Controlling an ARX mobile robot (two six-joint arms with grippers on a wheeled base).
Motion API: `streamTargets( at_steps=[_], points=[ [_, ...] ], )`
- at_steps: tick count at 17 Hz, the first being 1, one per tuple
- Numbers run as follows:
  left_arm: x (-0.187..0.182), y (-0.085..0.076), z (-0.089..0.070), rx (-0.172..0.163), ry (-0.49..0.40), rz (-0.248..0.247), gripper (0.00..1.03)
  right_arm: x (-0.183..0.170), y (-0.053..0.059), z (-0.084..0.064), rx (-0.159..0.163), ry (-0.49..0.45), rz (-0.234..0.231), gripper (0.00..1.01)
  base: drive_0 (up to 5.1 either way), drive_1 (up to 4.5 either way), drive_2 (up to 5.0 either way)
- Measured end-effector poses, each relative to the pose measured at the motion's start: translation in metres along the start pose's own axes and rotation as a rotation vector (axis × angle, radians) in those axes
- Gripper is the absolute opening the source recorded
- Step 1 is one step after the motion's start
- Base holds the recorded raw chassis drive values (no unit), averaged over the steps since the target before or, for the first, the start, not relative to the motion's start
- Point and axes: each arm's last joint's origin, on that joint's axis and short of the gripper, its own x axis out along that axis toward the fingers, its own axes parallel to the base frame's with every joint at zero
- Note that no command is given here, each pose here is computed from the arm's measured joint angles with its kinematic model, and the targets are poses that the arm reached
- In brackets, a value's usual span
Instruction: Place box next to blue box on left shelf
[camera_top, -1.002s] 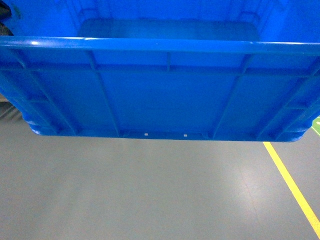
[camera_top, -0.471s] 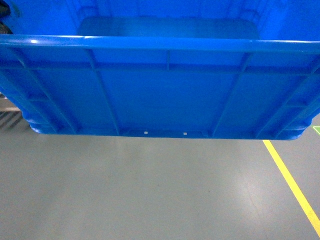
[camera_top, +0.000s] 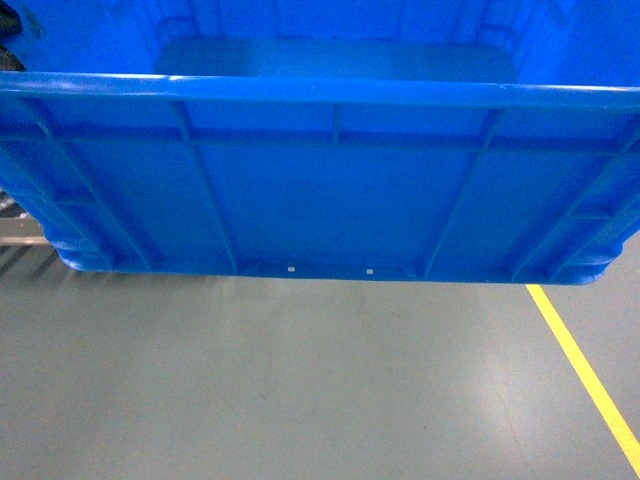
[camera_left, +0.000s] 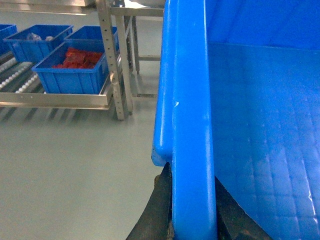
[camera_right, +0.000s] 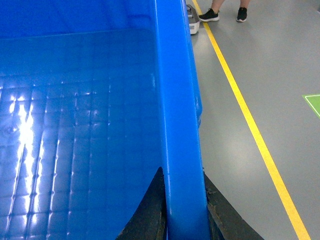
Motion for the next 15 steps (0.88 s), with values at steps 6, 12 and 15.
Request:
streamTargets(
  at_steps=[6,12,15],
  points=[
    [0.0,0.0,-0.0001,-0.002,0.002,-0.001,0.08,-0.0002,0.0,0.0004,0.0,-0.003,0.001,0.1,0.0,4.36,-4.3],
    [0.0,0.0,-0.0001,0.0,0.002,-0.001,0.08,-0.0002,-0.0001,0.0001,0.0,0.0,0.0,0.1,0.0,4.36,-4.3],
    [0.0,0.0,0.0,0.0,0.0,-0.001,0.08,-0.0002,0.0,0.0004,0.001,-0.003,0.0,0.1,-0.1,4.22,-4.4]
  ],
)
